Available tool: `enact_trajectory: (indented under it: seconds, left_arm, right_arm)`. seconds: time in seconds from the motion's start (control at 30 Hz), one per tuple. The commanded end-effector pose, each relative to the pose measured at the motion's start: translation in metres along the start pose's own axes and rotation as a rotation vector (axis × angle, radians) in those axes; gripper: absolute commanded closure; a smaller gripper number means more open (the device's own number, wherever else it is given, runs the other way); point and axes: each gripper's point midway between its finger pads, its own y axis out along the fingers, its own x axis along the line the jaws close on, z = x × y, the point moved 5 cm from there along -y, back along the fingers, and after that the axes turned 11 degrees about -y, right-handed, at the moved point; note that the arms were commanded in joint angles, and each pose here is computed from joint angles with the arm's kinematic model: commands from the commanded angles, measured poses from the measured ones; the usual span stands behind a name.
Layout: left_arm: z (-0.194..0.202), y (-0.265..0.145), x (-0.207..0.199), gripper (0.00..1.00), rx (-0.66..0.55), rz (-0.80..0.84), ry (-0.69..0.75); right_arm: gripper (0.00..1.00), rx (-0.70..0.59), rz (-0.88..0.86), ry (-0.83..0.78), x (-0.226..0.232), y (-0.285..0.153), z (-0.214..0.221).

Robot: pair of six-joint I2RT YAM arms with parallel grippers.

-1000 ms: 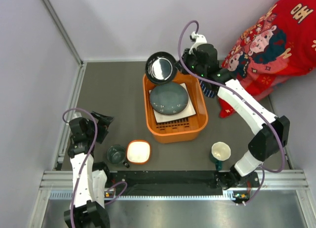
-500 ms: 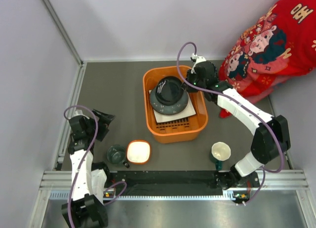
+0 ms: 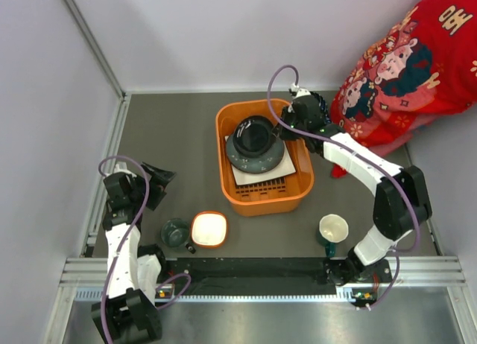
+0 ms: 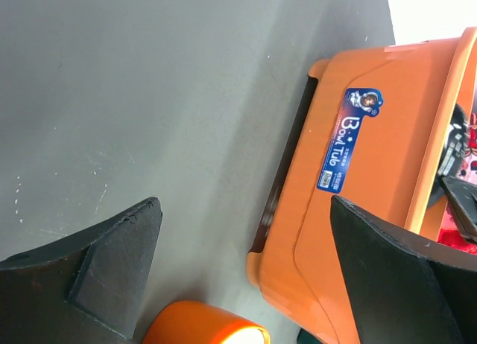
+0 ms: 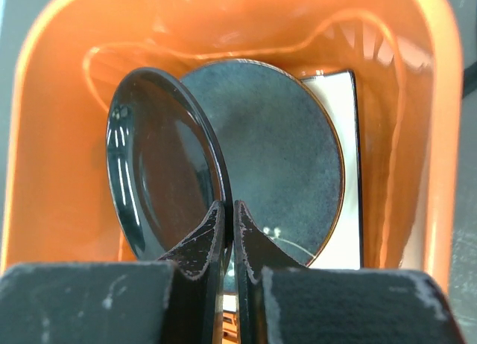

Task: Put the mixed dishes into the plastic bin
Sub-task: Place the plate in the plastic bin.

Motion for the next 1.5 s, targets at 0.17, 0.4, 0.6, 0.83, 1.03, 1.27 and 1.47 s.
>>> enact_trajectory:
  seconds: [0.17,0.4,0.6,0.83,1.03,1.27,1.47]
  left_arm:
    - [-0.006,0.0,-0.01,0.01,-0.013,0.045,0.051]
    - [-0.008,0.001,-0.011,0.01,-0.006,0.042,0.055]
    - [-0.008,-0.002,-0.014,0.01,-0.012,0.04,0.066]
    - [-0.006,-0.002,-0.01,0.01,-0.005,0.034,0.062]
    - [-0.004,0.001,-0.007,0.01,0.011,0.027,0.052]
    - [-0.003,0.001,-0.004,0.01,0.017,0.017,0.054]
    - [-0.001,0.002,-0.001,0.01,0.021,0.016,0.046]
  right_arm:
    - [1.0,-0.041,0.009,0.065,-0.005,0.027,-0.008]
    - [1.0,0.01,0.021,0.056,-0.008,0.048,0.0]
    - [1.0,0.056,0.036,0.058,-0.011,0.055,0.008]
    - [0.95,0.089,0.067,0.055,-0.015,0.053,0.014]
    - [0.82,0.111,0.069,0.055,-0.016,0.055,0.02]
    - [0.78,0.127,0.084,0.054,-0.019,0.056,0.024]
    - [0.7,0.118,0.109,0.043,-0.021,0.053,0.02]
